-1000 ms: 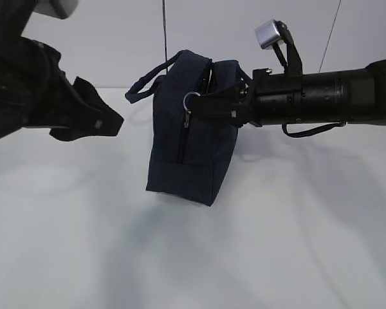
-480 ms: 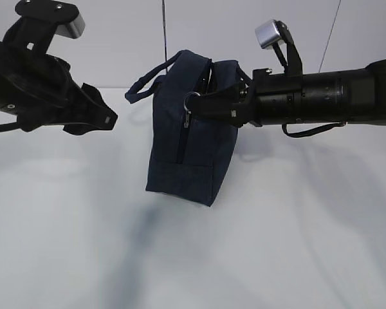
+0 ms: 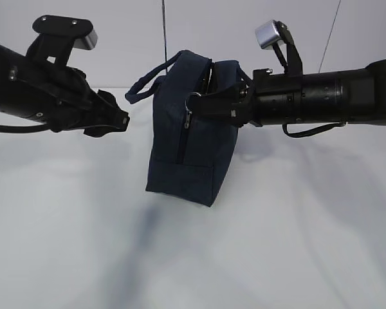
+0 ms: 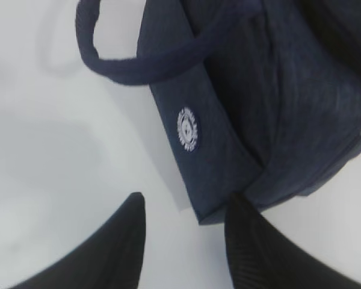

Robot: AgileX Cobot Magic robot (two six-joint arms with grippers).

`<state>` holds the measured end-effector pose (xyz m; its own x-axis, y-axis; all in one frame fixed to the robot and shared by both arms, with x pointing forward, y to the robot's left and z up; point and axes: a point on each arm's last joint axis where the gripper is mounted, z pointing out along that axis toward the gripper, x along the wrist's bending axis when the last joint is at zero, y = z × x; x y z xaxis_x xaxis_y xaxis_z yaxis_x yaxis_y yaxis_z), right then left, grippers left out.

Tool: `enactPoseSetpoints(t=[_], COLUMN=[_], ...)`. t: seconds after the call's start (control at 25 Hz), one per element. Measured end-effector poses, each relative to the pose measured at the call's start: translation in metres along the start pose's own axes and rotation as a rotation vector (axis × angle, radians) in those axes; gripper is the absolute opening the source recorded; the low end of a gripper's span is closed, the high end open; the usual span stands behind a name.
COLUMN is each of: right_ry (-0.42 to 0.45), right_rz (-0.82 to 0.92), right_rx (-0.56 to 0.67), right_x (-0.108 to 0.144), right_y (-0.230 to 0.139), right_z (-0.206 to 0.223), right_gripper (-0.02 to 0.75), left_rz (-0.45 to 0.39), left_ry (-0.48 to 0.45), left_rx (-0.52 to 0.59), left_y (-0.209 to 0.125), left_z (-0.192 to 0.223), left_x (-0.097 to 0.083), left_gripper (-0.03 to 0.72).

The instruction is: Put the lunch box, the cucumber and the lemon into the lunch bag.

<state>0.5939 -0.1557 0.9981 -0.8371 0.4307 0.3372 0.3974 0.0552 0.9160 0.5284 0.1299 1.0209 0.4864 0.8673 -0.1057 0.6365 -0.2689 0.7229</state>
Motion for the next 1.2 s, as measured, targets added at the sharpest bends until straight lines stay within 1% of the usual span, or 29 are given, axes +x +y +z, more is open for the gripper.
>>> enactPoseSetpoints(t=[0.16,0.24,0.36,0.48,0.56,0.6,0.68,0.72,0.8,1.04,1.12,1.2], right_ry=[-0.002,-0.005,-0.005,-0.007,-0.009,-0.011,-0.011,-0.013,-0.015,-0.015,-0.015,-0.015], right_rz=[0.003,0.004,0.006,0.007,0.007,0.007,0.007,0.007,0.009,0.012,0.012,0.014], right_rx=[0.001,0.002,0.002,0.002,0.003,0.004,0.004,0.004,0.003,0.003,0.003,0.003], right_x=[0.0,0.0,0.0,-0.001,-0.001,-0.001,-0.001,-0.001,-0.001,-0.001,-0.001,-0.001], right_y=[0.0,0.0,0.0,0.0,0.0,0.0,0.0,0.0,0.0,0.0,0.0,0.0], right_z=[0.0,0.0,0.0,0.0,0.0,0.0,0.0,0.0,0.0,0.0,0.0,0.0], right_gripper=[0.0,0.0,0.0,0.0,0.0,0.0,0.0,0.0,0.0,0.0,0.0,0.0], left_rz=[-0.064,-0.077,-0.04,0.016,0.03,0.059,0.088,0.096,0.101,0.077,0.067,0.061], left_ry=[-0.015,-0.031,-0.098,-0.189,-0.261,-0.296,-0.356,-0.375,-0.383,-0.329,-0.331,-0.343], left_rx=[-0.019,-0.013,-0.015,-0.035,-0.047,-0.049,-0.058,-0.061,-0.074,-0.126,-0.134,-0.123], left_y=[0.002,0.001,0.001,0.004,0.005,0.005,0.006,0.007,0.009,0.015,0.014,0.012], left_z=[0.0,0.0,-0.006,-0.019,-0.029,-0.033,-0.039,-0.04,-0.041,-0.046,-0.042,-0.034], left_x=[-0.001,-0.005,-0.023,-0.041,-0.05,-0.053,-0.053,-0.05,-0.038,0.019,0.029,0.032], left_gripper=[0.281,0.266,0.249,0.241,0.239,0.239,0.238,0.238,0.238,0.238,0.238,0.238])
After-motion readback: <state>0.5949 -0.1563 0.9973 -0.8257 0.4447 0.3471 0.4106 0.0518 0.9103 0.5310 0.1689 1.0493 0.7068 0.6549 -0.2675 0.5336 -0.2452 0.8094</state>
